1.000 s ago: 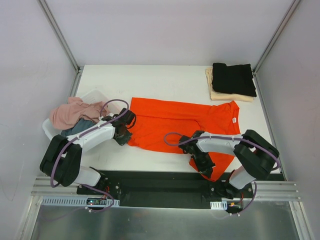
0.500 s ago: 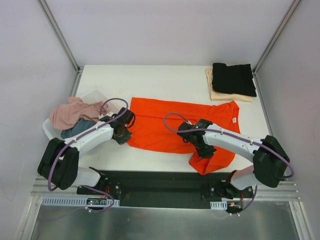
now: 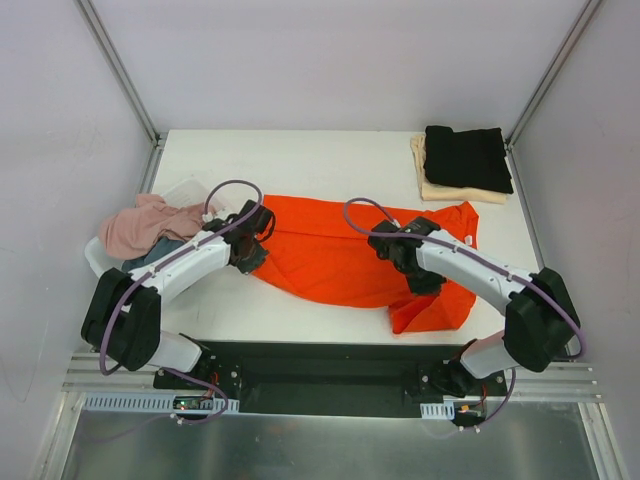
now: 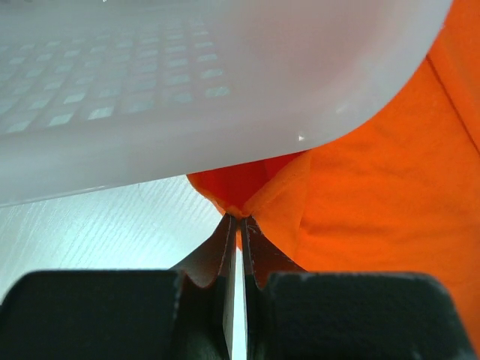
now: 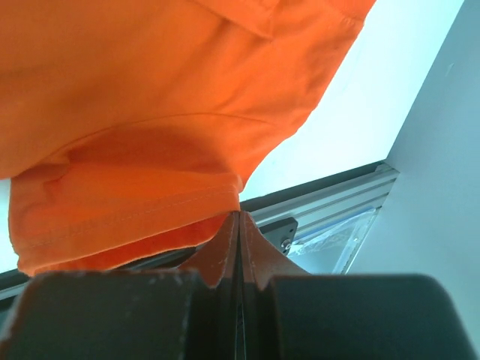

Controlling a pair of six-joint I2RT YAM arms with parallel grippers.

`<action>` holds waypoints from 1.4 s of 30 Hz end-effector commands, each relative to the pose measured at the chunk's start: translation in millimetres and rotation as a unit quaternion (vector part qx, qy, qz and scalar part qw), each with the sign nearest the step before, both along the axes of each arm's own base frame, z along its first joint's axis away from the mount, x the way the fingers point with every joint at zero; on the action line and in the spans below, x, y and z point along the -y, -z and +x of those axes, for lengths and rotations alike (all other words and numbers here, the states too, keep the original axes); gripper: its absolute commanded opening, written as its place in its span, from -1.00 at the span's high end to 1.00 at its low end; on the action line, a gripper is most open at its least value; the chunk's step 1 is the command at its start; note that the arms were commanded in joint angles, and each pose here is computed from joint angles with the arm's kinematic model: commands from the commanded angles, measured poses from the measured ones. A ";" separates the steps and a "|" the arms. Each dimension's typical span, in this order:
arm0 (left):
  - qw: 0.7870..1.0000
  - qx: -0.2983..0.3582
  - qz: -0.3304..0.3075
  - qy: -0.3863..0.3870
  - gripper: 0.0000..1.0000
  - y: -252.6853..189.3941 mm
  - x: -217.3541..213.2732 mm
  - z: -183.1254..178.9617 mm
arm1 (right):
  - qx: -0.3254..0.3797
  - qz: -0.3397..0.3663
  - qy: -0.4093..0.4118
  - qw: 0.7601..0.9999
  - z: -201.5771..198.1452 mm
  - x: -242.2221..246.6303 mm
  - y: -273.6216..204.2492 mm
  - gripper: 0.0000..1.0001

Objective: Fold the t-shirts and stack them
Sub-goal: Fold the other side of the tshirt into a rectangle

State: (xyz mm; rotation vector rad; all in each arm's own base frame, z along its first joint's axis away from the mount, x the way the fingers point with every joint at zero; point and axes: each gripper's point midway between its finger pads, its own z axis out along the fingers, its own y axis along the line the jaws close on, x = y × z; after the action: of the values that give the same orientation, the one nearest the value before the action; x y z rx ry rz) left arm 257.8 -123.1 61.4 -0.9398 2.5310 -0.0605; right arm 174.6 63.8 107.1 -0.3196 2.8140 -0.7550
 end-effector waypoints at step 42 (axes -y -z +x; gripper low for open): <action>0.997 0.038 0.055 -0.025 -0.25 -34.4 3.7 98.5 | 0.079 -0.061 -0.032 0.994 244.6 40.4 -37.8 -0.11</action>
State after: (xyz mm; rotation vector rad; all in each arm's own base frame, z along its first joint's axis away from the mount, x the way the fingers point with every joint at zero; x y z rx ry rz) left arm 351.2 -127.6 81.9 -0.9585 2.4153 0.0633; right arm 407.3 23.6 128.6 -0.3785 2.6402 -0.9093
